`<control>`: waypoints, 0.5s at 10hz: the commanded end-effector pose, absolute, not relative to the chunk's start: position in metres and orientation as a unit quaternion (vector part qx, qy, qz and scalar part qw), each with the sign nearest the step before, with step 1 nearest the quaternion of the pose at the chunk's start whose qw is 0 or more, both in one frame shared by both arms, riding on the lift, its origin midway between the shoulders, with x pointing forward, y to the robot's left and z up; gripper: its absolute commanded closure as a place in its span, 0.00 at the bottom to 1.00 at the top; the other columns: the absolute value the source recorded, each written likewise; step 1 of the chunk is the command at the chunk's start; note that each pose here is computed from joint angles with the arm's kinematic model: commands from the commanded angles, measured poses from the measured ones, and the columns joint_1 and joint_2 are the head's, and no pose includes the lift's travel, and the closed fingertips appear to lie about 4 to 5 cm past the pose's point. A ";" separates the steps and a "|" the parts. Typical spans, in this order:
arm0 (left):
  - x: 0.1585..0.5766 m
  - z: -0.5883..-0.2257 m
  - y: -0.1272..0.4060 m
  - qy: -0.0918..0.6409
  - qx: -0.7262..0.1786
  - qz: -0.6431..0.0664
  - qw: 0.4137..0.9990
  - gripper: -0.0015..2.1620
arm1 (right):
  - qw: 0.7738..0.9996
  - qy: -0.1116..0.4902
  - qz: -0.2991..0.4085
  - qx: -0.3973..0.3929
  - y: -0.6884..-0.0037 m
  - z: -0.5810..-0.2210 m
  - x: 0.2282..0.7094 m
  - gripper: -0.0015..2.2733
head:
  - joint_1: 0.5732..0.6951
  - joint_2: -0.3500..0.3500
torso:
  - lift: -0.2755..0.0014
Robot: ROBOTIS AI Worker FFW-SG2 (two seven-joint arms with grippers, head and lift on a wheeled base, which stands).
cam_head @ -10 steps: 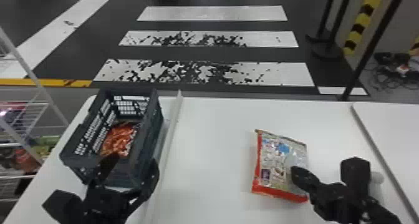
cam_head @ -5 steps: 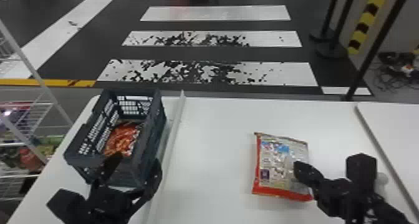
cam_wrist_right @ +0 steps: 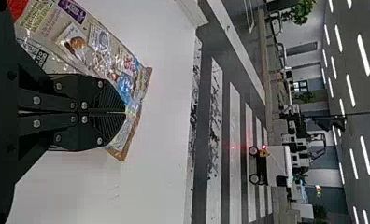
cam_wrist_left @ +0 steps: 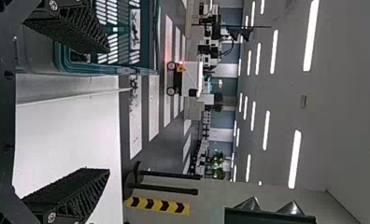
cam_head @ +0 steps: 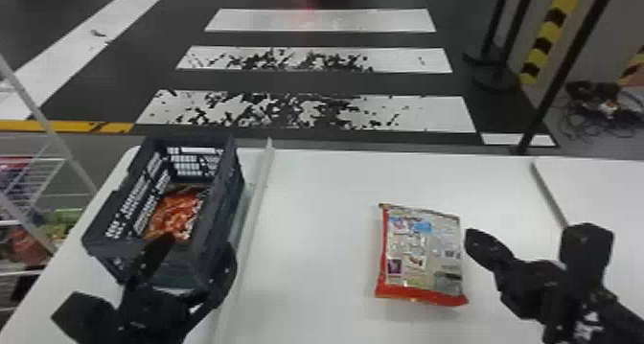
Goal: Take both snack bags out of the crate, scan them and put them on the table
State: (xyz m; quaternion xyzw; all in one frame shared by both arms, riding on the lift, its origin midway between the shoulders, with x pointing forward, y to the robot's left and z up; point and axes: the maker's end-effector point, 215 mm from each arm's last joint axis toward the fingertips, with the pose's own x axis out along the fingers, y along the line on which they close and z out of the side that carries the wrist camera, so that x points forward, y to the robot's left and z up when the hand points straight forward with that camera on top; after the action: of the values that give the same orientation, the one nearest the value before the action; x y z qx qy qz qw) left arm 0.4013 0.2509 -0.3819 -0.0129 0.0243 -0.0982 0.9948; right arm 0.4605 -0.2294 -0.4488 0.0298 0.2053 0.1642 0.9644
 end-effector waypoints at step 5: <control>0.399 -0.383 0.252 0.025 -0.013 -0.097 0.995 0.04 | 0.974 0.198 0.105 0.031 -0.293 -0.439 0.441 0.02 | 1.00 0.47 | 0.66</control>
State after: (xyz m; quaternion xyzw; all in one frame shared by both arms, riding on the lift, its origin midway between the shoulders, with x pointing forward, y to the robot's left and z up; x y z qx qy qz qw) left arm 0.3999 0.2510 -0.3827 -0.0135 0.0249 -0.0977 0.9948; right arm 0.4440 -0.2833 -0.4372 0.0340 0.1949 0.1132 0.9737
